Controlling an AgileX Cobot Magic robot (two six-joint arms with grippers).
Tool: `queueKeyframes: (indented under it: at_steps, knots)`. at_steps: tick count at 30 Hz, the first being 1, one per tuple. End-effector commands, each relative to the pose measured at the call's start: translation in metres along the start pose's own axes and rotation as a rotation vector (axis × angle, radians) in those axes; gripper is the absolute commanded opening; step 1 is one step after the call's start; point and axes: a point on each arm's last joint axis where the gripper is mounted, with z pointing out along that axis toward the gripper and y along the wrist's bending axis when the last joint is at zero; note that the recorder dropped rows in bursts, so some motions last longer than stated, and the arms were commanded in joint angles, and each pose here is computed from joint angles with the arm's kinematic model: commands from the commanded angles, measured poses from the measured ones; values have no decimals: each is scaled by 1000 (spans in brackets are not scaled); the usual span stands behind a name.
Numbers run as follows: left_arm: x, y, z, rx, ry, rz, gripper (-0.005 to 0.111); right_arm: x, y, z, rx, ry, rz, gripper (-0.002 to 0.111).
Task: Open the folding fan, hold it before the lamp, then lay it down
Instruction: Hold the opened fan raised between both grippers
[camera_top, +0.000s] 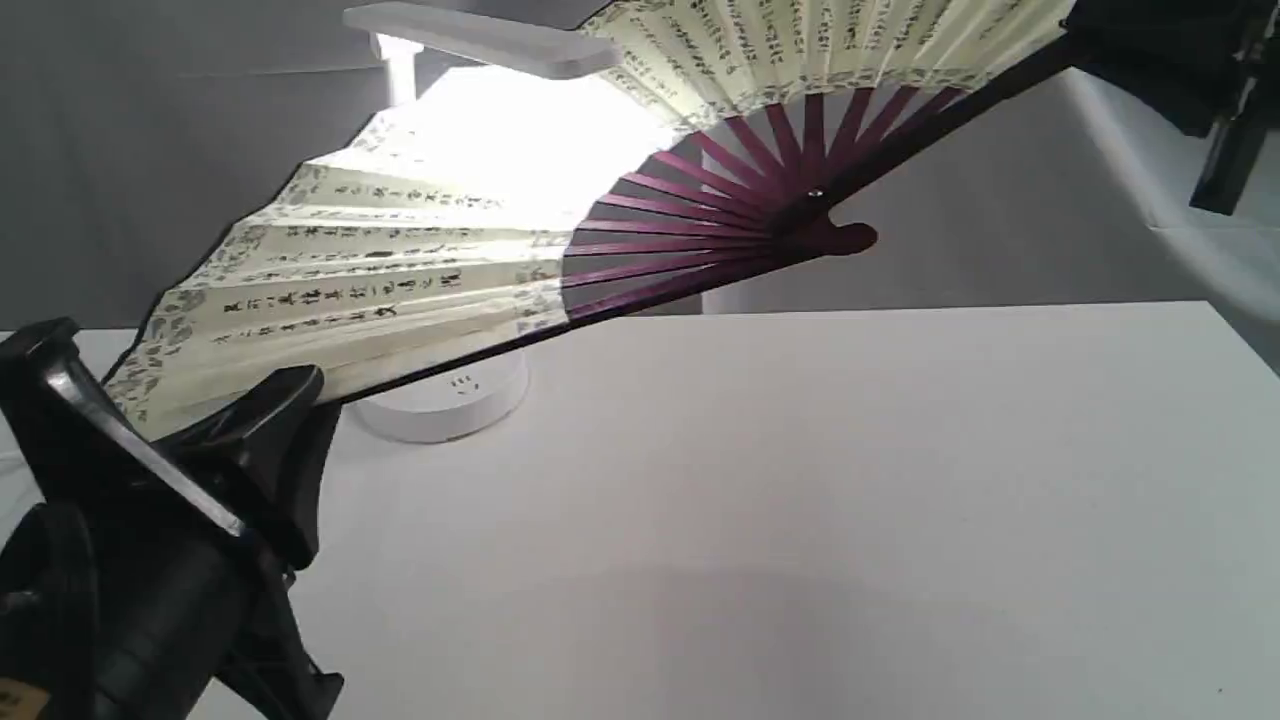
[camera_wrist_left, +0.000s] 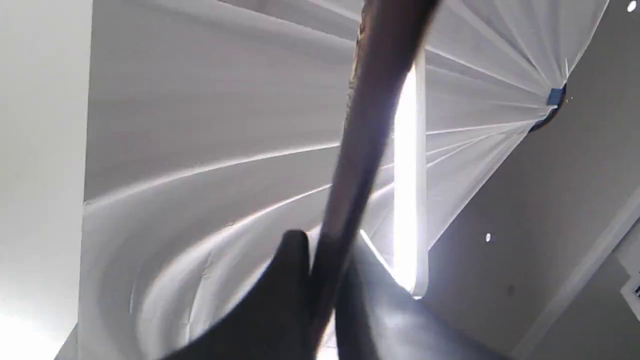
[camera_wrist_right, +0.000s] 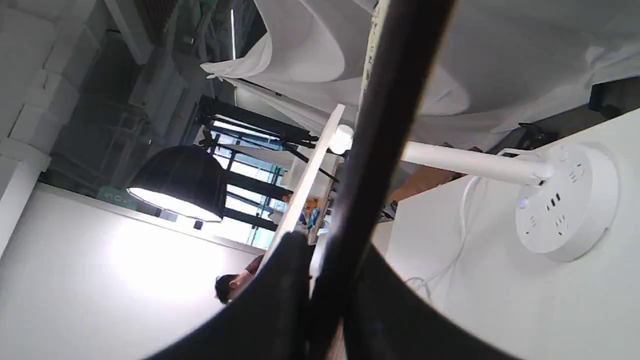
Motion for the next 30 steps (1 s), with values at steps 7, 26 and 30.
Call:
queueKeyframes:
  at_steps: [7,26,30]
  knots:
    - [-22,-9,-2,80,-189,-98,0,-15,-1,-8,32,-140,13,0]
    - [-24,-9,-3,70,-211,-72,0,-13,-16,-8,146,-124,48,0]
    - [-24,-9,-3,70,-213,-85,0,-10,-25,-9,141,-130,112,0]
